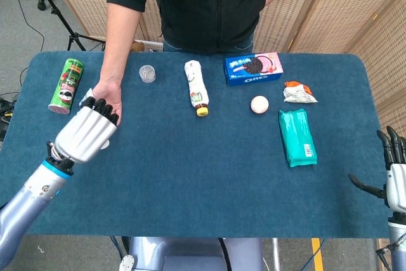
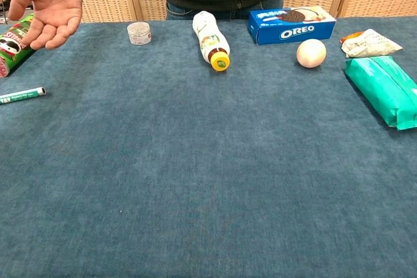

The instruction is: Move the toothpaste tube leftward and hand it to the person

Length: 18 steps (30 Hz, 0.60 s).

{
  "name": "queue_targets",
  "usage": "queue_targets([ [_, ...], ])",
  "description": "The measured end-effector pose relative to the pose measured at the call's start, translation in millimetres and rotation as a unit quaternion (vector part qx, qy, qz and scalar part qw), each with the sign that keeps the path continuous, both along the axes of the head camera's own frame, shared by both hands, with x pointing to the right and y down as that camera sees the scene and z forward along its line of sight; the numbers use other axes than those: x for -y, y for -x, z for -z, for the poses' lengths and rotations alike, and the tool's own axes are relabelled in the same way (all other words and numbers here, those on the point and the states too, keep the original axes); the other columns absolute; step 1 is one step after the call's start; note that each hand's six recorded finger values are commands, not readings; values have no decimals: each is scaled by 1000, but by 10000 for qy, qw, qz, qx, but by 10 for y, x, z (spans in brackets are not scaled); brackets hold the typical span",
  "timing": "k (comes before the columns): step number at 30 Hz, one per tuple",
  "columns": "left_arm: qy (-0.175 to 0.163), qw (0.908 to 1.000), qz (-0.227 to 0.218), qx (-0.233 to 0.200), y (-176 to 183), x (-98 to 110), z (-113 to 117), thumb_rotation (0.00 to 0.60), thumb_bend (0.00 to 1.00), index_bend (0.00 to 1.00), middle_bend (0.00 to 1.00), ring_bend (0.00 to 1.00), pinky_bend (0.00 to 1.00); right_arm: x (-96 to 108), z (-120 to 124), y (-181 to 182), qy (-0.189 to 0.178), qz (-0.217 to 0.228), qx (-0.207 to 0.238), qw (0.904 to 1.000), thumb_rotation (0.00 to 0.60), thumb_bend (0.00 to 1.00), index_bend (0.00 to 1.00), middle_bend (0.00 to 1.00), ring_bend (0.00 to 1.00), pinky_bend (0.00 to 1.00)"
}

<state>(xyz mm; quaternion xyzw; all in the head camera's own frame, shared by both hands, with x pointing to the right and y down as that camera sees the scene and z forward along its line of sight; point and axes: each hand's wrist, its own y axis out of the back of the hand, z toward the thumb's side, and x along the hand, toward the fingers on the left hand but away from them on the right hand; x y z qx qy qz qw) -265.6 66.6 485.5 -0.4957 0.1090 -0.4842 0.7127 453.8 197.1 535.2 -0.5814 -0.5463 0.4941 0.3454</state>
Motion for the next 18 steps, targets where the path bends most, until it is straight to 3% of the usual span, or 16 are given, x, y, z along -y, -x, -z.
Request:
queue_targets([
  [11,392,9953,831,313,-77,176,-435,600,975,779,607,449,545,6,-31,-9,48,-13,9,10000,600,0,0,0,0,37],
  [18,337,9922,1073,542,-192,216,-580,600,952,782,607,449,546,4,-42,-3,69,-6,16,10000,600,0,0,0,0,37],
])
